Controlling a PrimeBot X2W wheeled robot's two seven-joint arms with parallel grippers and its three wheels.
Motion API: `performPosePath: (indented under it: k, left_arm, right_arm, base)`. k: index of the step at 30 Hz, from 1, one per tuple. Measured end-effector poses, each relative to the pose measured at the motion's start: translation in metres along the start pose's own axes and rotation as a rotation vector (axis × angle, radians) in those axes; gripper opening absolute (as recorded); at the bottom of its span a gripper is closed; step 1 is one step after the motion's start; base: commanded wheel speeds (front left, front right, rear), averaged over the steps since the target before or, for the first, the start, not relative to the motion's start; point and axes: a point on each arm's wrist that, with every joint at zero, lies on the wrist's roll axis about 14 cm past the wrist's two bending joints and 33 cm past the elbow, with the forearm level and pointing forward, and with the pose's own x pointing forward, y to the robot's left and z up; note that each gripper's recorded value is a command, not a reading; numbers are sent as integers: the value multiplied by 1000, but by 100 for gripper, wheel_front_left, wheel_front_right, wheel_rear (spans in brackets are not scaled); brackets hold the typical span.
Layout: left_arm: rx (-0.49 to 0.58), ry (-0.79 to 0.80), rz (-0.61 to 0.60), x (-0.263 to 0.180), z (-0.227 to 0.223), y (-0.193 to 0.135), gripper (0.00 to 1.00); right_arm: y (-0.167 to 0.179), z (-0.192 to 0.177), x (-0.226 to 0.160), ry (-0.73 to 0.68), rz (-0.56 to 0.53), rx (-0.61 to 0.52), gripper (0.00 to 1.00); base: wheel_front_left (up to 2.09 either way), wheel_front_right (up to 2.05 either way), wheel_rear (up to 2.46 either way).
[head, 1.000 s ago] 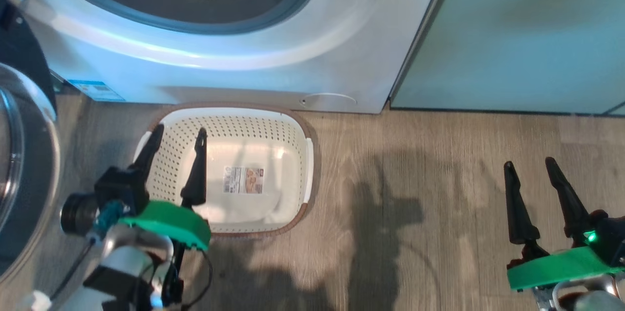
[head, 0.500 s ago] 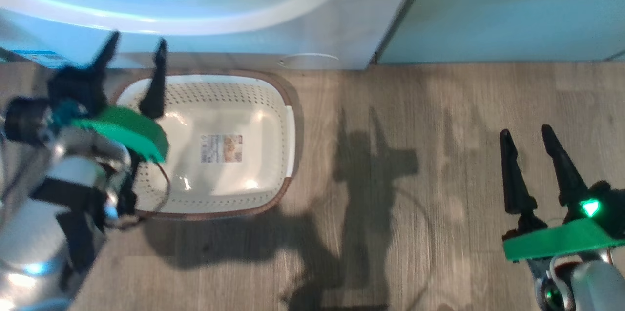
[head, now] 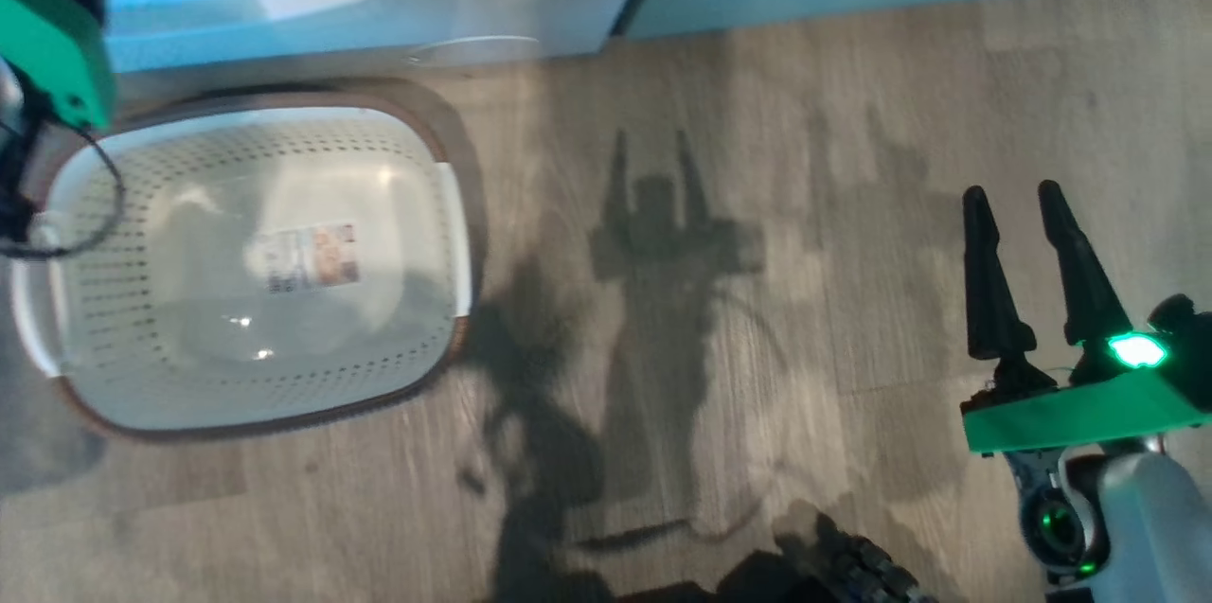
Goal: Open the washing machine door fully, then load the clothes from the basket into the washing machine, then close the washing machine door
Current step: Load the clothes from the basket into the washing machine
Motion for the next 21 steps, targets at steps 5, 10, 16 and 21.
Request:
performPosePath:
  k: [5,10,16,21]
  left_arm:
    - [59,35,-42,30,4,-2,100]
    - [120,67,-85,55,11,-8,100]
    - [219,153,-103,75,3,-7,100]
    - [258,217,-93,86,-5,-1,100]
  right_arm:
    - [-13,-1,-2,6,-43,17,100]
    - [-21,-3,-4,16,-69,25,100]
    - [-26,-7,-8,31,-88,37,100]
    - [-32,-9,-12,39,-108,41,100]
  base:
    - [0,0,0]
    - [0,0,0]
    - [0,0,0]
    - [0,0,0]
